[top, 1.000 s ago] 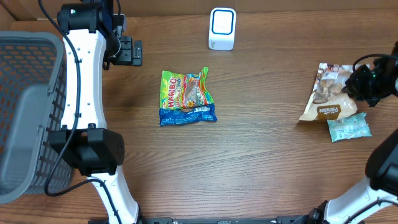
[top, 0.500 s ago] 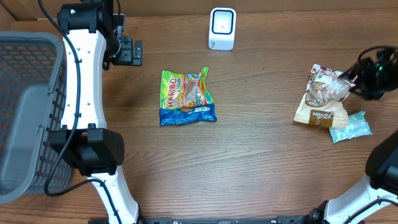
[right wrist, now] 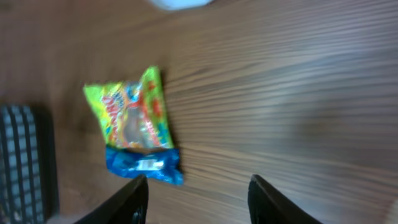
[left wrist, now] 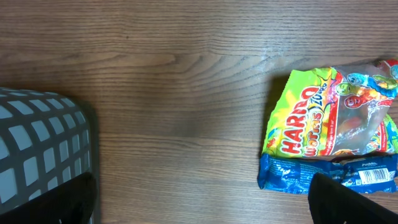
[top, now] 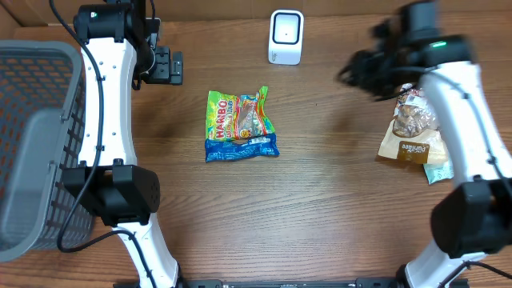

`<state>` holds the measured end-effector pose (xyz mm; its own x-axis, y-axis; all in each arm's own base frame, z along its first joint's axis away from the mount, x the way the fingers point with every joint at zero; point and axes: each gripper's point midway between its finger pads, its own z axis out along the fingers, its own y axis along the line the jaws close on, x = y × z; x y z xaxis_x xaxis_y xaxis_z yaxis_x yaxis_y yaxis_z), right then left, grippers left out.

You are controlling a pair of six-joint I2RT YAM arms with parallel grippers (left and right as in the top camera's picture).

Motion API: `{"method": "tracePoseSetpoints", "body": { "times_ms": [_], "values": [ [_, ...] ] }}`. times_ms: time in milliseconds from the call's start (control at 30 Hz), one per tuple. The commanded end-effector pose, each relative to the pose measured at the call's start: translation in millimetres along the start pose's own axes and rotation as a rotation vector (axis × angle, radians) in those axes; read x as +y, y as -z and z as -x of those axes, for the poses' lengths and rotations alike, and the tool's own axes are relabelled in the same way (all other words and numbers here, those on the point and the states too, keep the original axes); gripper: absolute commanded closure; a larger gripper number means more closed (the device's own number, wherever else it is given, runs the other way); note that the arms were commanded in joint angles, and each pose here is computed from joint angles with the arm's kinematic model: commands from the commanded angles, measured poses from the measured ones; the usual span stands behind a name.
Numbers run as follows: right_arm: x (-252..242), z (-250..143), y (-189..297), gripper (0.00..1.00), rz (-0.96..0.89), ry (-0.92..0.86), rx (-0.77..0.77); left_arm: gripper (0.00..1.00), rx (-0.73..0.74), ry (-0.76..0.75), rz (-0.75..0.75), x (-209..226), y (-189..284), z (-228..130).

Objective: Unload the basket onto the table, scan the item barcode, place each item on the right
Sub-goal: 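Reach the right gripper to the blue bar and pull it from the Haribo bag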

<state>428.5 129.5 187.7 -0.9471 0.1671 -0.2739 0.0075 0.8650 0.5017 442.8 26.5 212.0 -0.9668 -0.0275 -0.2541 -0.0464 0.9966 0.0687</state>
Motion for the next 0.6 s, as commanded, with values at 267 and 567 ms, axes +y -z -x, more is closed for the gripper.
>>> {"method": "tracePoseSetpoints", "body": {
  "times_ms": [267,567],
  "values": [
    [111.9,-104.9,-130.5,0.96,0.11,0.049,0.137,0.0,-0.001,-0.026,-0.013,-5.1,-1.5,1.6],
    [106.3,-145.7,-200.3,0.96,-0.059,0.055,0.135,0.0,-0.001,-0.026,-0.013,-5.1,-1.5,1.6]
  ]
}}
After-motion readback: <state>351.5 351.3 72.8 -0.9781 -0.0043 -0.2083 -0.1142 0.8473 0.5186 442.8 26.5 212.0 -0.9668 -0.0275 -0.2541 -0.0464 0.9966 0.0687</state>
